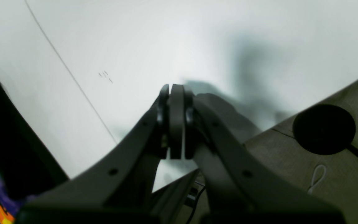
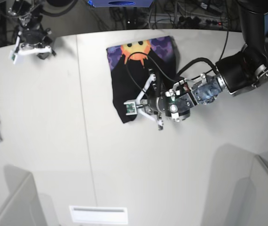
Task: Fold the T-shirt properly
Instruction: 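Fold the bundle over with the left gripper toward the sun print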
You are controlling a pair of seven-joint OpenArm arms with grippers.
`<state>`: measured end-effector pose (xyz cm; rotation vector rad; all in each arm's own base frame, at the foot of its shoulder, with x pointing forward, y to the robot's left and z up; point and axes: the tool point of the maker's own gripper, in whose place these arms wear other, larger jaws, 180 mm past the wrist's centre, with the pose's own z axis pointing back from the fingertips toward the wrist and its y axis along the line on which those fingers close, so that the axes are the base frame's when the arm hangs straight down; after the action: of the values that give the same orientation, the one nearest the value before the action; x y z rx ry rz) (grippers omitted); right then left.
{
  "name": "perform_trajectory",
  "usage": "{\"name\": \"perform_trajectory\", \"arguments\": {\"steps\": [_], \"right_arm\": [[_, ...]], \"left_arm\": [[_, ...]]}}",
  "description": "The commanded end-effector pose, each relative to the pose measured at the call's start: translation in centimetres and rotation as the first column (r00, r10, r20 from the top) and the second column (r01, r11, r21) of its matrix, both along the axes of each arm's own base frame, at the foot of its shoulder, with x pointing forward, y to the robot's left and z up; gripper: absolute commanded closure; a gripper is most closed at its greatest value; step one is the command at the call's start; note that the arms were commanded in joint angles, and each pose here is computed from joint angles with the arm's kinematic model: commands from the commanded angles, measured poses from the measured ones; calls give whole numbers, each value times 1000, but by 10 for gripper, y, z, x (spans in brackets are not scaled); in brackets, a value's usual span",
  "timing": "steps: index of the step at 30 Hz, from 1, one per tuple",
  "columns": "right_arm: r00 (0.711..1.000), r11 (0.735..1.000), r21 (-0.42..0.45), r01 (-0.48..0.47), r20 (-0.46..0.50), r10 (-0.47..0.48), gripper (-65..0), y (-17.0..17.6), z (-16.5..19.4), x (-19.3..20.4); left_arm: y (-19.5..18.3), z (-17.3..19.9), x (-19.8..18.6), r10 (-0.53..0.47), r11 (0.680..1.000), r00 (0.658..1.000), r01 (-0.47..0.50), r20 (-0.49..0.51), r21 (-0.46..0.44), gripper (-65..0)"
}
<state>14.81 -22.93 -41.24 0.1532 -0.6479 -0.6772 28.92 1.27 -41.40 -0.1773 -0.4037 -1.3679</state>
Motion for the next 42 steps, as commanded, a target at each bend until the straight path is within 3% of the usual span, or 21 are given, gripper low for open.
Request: {"name": "perform_trajectory", "arguments": {"steps": [1,9,12,14,18,20,24,28,31,36,42], "right_arm": [[1000,1000,-2,5,26,-5,0,0,5,2],[999,1000,11,13,32,-14,0,4,5,4],[999,1000,11,13,35,-14,0,4,5,5],[999,1000,11,13,44,-14,0,4,7,9],[999,1000,15,15,44,-15,0,5,5,10],[999,1000,21,17,32,-17,0,5,1,8],[1000,999,38,24,15,-25,0,6,-8,7],[999,998,51,28,19,-29,0,6,-12,14],[999,998,50,25,35,-27,0,7,-9,20],[998,998,50,25,49,-27,0,7,-6,26],[998,999,49,23,58,-26,0,6,-4,30]], "left_arm": [[-5,10,9,-26,1000,999,26,28,-15,0],[-7,-2,8,-116,993,993,116,20,2,0],[-9,-4,16,-180,983,978,175,101,62,0],[-13,-9,13,-228,972,965,217,128,94,0],[-17,-21,-9,-378,920,922,364,87,147,0],[-15,-24,-8,-362,926,928,346,91,150,0],[-9,-20,14,-237,968,966,225,108,110,0],[8,-18,34,-134,981,986,118,102,151,0],[12,-24,25,-159,977,985,148,63,154,0],[17,-33,18,-203,961,976,184,74,208,0],[13,-38,9,-208,960,976,192,61,206,0]]}}
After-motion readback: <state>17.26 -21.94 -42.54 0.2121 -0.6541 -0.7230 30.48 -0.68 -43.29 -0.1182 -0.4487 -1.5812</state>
